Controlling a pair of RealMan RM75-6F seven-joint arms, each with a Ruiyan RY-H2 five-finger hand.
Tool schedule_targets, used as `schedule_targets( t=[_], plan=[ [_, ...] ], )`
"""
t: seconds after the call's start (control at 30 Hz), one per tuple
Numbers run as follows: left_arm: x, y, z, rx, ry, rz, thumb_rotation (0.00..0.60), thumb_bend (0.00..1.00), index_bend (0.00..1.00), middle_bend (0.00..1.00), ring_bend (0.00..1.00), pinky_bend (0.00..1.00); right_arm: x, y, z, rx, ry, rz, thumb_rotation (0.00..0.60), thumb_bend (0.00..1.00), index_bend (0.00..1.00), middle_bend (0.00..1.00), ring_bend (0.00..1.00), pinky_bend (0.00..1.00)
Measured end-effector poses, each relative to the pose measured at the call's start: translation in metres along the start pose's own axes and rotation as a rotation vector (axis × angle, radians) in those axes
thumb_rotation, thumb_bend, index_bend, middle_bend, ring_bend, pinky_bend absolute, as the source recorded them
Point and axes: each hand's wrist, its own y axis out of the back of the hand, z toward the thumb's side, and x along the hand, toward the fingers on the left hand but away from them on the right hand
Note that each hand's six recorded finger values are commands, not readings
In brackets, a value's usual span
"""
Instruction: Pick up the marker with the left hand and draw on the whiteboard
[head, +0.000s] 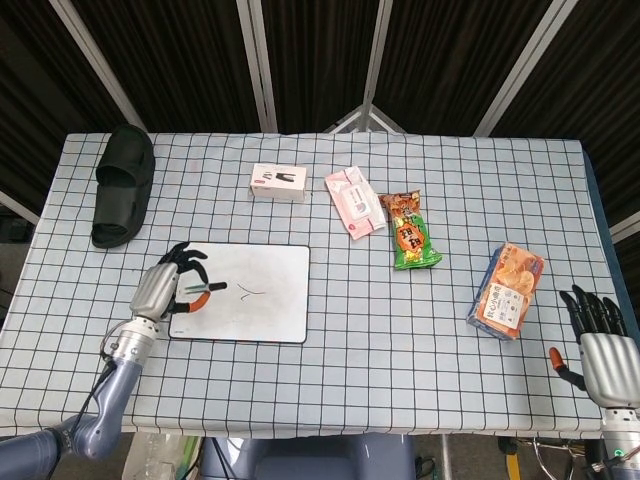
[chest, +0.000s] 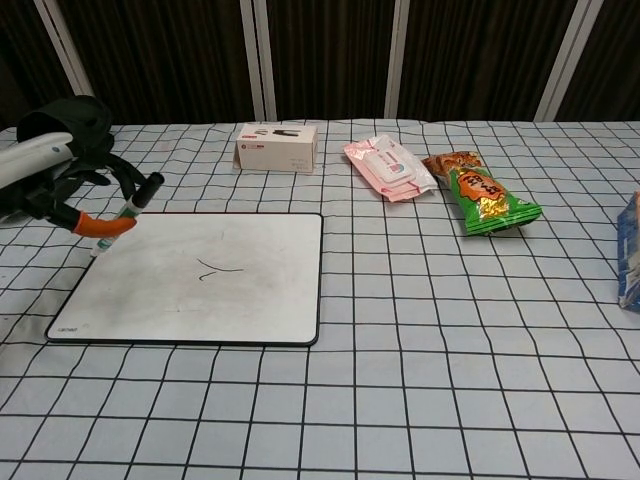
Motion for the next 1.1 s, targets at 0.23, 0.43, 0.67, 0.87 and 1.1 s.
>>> schedule_targets(
  t=[0.23, 0.43, 0.67, 0.87, 1.1],
  plan=[
    [-0.003, -0.003, -0.036, 0.283, 0.087, -0.03, 0.6, 0.51, 0.75, 0.23, 0.08, 0.14, 0.0, -0.001, 0.001, 0.001, 0.0, 0.002, 0.6, 0.36, 0.0, 0.0, 0.0, 0.0],
    [-0.002, -0.014, -0.051, 0.354, 0.126, -0.049, 0.6, 0.48, 0.74, 0.21, 0.08, 0.13, -0.001, -0.001, 0.001, 0.001, -0.001, 0.003, 0.6, 0.36, 0.0, 0.0, 0.0, 0.0],
    [0.004, -0.023, -0.048, 0.343, 0.134, -0.054, 0.6, 0.46, 0.7, 0.17, 0.07, 0.12, -0.001, -0.001, 0.002, 0.0, -0.001, 0.003, 0.6, 0.36, 0.0, 0.0, 0.0, 0.0],
    [0.004, -0.024, -0.044, 0.353, 0.124, -0.043, 0.6, 0.33, 0.52, 0.03, 0.02, 0.06, 0.0, -0.001, 0.001, 0.0, -0.002, 0.0, 0.6, 0.36, 0.0, 0.0, 0.0, 0.0],
    [-0.001, -0.017, -0.046, 0.338, 0.128, -0.043, 0.6, 0.29, 0.45, 0.0, 0.0, 0.01, 0.0, -0.001, 0.001, 0.003, 0.0, 0.0, 0.6, 0.36, 0.0, 0.0, 0.0, 0.0]
  ],
)
